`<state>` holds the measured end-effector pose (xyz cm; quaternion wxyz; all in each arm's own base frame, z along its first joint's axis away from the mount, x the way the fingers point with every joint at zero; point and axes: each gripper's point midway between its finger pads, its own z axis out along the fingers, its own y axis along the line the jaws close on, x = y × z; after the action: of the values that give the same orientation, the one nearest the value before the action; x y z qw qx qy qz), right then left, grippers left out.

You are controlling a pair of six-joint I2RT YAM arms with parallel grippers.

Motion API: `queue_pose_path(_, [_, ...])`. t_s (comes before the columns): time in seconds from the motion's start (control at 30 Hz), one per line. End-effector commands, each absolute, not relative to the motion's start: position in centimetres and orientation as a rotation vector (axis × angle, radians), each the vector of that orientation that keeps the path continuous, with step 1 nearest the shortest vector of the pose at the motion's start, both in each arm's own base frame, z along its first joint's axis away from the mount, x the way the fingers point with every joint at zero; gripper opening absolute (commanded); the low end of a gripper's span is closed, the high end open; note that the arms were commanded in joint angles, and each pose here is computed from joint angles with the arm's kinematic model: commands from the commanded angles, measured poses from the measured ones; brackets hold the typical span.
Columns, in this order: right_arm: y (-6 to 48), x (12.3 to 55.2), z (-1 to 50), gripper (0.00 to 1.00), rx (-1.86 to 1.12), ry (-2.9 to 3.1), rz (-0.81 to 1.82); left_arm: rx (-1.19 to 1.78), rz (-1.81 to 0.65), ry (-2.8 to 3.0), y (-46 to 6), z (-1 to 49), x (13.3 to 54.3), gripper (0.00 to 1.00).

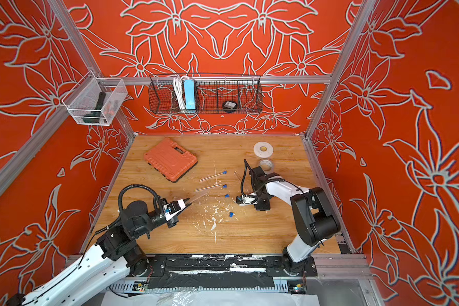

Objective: Insert stoppers into test tubes
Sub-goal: Pick up the stopper from the center of the board.

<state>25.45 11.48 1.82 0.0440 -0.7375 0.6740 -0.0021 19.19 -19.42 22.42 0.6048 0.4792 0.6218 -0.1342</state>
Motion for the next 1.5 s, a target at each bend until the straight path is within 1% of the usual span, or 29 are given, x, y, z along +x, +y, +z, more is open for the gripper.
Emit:
queue_pose_path(0.0, [11.3,25.2,1.0,0.20,-2.281,2.067,0.000,1.093,-0.323,1.413,-19.5,22.9,19.2,0.00])
queue_pose_path(0.13, [12.0,24.9,2.1,0.17,-2.247,2.050,0.024,1.093,-0.319,1.420,-19.5,22.7,19.3,0.00])
queue_pose_path(0.3, [13.3,24.2,4.5,0.16,-2.178,2.012,0.043,1.095,-0.313,1.428,-19.5,22.4,19.4,0.00])
queue_pose_path(0.47, [14.8,21.6,6.1,0.17,-2.178,2.016,0.052,1.101,-0.297,1.448,-19.4,21.9,19.7,0.00])
queue_pose_path(0.63, [18.2,17.9,6.9,0.18,-2.107,2.101,0.180,1.097,-0.254,1.489,-19.0,21.0,20.4,0.00])
queue_pose_path(0.83, [21.1,15.1,5.6,0.19,-2.073,2.123,0.273,1.091,-0.178,1.532,-18.3,20.1,21.4,0.00])
queue_pose_path(1.03, [22.3,15.2,3.7,0.19,-2.065,2.121,0.291,1.069,-0.128,1.566,-17.5,19.4,22.1,0.00])
queue_pose_path(1.33, [21.6,15.5,1.4,0.24,-2.126,2.163,0.216,1.067,-0.095,1.603,-17.0,18.7,22.8,0.00])
queue_pose_path(1.47, [21.2,15.5,0.9,0.30,-2.144,2.175,0.188,1.059,-0.089,1.601,-16.8,18.7,22.9,0.00])
